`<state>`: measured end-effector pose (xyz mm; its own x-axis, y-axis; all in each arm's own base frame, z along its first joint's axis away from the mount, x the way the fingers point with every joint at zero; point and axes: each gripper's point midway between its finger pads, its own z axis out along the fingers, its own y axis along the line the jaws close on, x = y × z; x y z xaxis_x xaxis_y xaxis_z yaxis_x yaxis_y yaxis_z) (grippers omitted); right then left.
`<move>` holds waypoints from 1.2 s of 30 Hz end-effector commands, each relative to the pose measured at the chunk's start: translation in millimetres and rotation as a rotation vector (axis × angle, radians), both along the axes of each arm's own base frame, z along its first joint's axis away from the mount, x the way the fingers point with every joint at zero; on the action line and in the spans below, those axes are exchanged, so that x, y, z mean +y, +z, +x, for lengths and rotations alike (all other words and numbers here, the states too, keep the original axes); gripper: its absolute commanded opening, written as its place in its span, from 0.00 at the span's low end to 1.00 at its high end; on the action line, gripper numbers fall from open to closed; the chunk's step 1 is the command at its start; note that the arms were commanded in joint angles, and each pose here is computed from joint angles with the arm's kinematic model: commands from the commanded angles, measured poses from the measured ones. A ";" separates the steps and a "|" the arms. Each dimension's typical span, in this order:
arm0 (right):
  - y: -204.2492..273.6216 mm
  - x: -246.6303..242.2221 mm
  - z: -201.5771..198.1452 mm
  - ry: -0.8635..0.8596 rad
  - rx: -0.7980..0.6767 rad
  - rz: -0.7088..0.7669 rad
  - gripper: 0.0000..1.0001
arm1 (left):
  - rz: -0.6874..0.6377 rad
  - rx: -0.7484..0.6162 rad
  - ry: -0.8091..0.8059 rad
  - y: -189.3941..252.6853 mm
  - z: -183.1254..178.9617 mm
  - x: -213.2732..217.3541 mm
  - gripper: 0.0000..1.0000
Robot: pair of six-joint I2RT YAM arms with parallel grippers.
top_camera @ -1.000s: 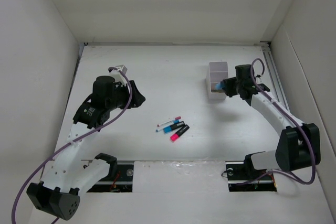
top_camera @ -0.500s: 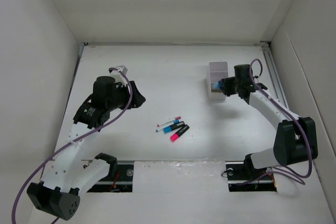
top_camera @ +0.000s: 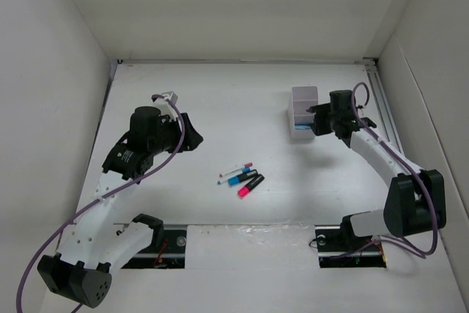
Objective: Sort the stationery into containers
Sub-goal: Place the stationery into the container, then grab a piece of stationery with the right arm
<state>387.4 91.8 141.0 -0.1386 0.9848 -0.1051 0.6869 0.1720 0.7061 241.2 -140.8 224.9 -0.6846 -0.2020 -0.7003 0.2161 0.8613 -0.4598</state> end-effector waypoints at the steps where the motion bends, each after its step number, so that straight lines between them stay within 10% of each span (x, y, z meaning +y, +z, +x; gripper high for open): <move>1: 38.1 7.1 -3.1 0.043 -0.114 -0.032 0.55 | -0.009 -0.033 0.008 7.3 2.1 0.1 0.51; 5: 60.6 48.8 -28.6 0.280 -0.167 -0.171 0.05 | 0.010 -0.052 0.029 13.5 5.1 4.9 0.51; 10: 24.4 111.2 -95.6 0.602 -0.012 -0.304 0.00 | 0.026 -0.061 0.041 15.7 6.4 8.4 0.51; 13: -10.2 143.3 -144.0 0.769 0.115 -0.363 0.15 | 0.023 -0.070 0.041 17.4 7.8 7.9 0.51; 15: -29.7 161.3 -173.2 0.852 0.188 -0.412 0.54 | 0.023 -0.070 0.041 17.5 7.8 7.9 0.51; 17: -38.6 173.3 -187.0 0.883 0.218 -0.443 0.71 | 0.023 -0.070 0.041 17.5 7.8 7.9 0.51; 19: -50.2 192.7 -202.8 0.941 0.253 -0.485 0.76 | 0.018 -0.068 0.033 17.7 7.0 6.6 0.51; 36: -107.1 203.7 -202.9 0.887 0.353 -0.684 0.60 | -0.006 -0.070 0.015 16.5 -2.2 4.4 0.51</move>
